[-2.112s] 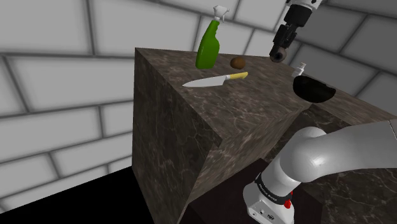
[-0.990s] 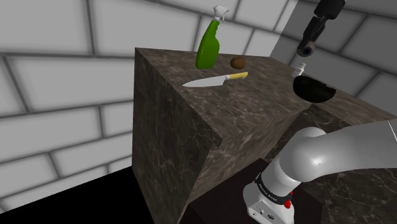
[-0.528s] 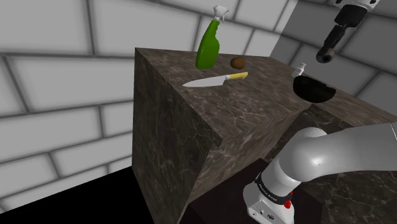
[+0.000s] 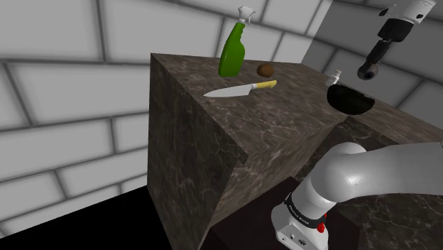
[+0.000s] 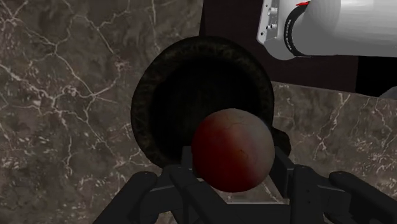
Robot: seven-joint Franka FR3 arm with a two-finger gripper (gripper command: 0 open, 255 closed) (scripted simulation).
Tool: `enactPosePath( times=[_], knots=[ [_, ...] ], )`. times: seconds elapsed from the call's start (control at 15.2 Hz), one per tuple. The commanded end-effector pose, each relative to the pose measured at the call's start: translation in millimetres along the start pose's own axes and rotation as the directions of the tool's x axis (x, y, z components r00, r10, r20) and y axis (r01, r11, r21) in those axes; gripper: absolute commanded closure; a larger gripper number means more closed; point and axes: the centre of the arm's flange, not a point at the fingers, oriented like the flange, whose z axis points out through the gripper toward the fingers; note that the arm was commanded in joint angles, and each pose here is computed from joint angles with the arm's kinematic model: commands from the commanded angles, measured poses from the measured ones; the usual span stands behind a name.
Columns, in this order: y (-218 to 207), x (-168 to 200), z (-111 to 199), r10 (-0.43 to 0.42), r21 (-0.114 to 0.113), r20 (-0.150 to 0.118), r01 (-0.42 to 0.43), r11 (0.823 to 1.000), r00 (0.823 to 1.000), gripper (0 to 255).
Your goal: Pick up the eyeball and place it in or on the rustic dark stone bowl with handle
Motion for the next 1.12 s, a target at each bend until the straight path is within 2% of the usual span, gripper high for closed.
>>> enactPosePath(
  times=[0.0, 0.4, 0.92, 0.99, 1.06],
  knots=[
    [1, 0, 10, 0.000, 0.000, 0.000, 0.000, 1.000, 1.000, 255],
    [4, 0, 43, 0.000, 0.000, 0.000, 0.000, 1.000, 1.000, 255],
    [4, 0, 43, 0.000, 0.000, 0.000, 0.000, 1.000, 1.000, 255],
    [4, 0, 43, 0.000, 0.000, 0.000, 0.000, 1.000, 1.000, 0],
    [4, 0, 43, 0.000, 0.000, 0.000, 0.000, 1.000, 1.000, 0]
  ],
)
